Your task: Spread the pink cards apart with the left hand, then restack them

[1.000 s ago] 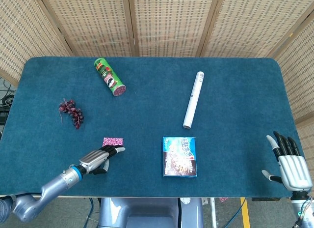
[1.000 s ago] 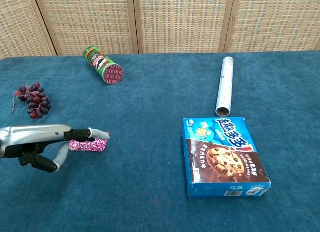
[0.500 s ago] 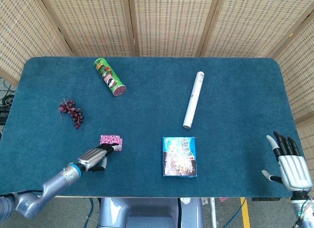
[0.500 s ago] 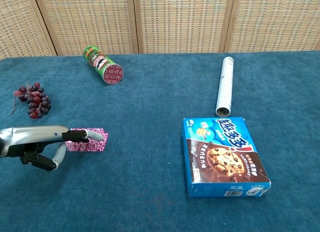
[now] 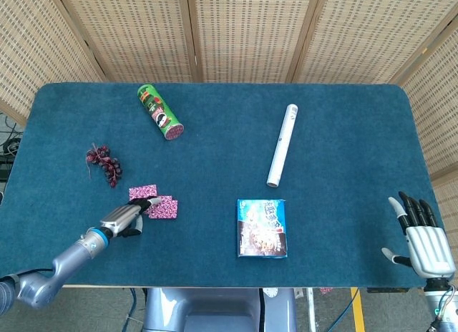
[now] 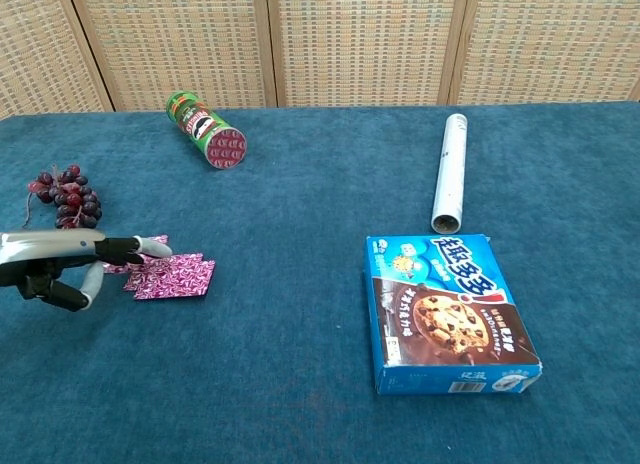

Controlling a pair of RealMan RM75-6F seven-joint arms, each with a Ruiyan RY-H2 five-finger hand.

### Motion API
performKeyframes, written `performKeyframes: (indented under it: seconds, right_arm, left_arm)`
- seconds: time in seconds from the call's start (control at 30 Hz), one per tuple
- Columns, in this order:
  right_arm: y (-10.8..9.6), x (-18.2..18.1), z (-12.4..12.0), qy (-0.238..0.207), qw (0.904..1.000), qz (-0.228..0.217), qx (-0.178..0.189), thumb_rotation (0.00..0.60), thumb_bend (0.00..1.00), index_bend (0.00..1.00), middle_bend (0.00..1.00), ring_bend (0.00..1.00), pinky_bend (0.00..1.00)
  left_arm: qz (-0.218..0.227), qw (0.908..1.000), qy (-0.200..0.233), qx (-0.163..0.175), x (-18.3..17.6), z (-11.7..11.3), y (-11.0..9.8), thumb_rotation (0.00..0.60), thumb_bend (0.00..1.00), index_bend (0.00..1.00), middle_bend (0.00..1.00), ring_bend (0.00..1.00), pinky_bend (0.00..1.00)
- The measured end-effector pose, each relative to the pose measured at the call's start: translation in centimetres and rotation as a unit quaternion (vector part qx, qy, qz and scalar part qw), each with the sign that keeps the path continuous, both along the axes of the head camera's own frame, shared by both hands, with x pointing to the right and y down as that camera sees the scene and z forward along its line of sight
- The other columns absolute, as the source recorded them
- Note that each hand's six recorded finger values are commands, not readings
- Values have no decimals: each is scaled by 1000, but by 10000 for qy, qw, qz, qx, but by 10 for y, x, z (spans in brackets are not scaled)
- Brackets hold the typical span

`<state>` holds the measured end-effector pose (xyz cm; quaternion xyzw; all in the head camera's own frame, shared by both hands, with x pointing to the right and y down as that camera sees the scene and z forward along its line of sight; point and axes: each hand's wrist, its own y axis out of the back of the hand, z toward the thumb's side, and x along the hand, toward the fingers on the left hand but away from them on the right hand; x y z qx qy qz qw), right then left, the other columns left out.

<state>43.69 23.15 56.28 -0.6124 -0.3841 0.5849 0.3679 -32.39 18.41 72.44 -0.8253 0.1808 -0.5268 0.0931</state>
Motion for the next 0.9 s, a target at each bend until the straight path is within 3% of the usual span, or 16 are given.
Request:
performKeyframes:
  seconds: [0.37,0.6,0.9]
  right_arm:
    - [0,0,0,-8,10000,11,10,600,0,0,0,0,0]
    - [0,-1,0,-12,10000,5,3,600,0,0,0,0,0]
    - [0,0,-1,-33,10000,19,6,600,0,0,0,0,0]
  left_arm:
    - [-345,9992,-100,159,-27,-4,-12,600,1000,0,0,0,0]
    - [-568,9954,511,573,-16,-37,-24,600,1000,0,0,0,0]
    - [-49,9945,956,422,15,-59,-2,600,1000,0,0,0,0]
